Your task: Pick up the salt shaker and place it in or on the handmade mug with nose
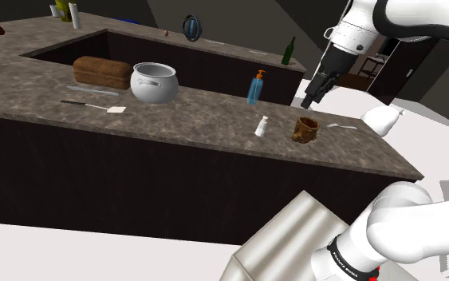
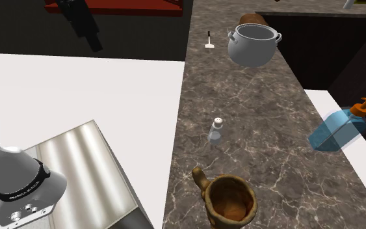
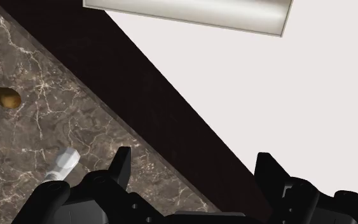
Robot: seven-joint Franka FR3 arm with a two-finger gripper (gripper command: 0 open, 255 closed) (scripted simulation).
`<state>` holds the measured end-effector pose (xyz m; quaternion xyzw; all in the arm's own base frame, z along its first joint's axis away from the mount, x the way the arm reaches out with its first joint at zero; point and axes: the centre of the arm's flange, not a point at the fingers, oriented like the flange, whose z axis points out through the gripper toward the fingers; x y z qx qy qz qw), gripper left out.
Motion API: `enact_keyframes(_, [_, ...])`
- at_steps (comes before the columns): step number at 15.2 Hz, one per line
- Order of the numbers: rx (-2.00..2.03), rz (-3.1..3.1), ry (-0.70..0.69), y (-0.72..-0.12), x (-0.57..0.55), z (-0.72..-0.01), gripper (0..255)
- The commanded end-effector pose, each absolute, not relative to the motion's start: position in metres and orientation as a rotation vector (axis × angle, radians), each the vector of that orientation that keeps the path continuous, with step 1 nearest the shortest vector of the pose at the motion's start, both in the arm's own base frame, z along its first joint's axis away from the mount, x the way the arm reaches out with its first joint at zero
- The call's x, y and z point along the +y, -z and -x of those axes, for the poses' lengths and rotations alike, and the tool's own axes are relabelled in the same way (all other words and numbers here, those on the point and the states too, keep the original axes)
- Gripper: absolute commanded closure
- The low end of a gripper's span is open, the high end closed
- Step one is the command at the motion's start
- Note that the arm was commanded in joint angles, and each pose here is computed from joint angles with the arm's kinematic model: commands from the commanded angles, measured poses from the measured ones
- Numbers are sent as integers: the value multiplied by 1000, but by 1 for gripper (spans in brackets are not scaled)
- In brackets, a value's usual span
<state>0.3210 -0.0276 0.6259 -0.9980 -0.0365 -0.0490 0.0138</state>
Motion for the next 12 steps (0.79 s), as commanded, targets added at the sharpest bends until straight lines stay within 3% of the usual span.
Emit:
enact_keyframes(1, [-114,3108,153,-626,-28,-321,0])
enact_keyframes(12, [-142,3103,112,-552,-115,-415,0])
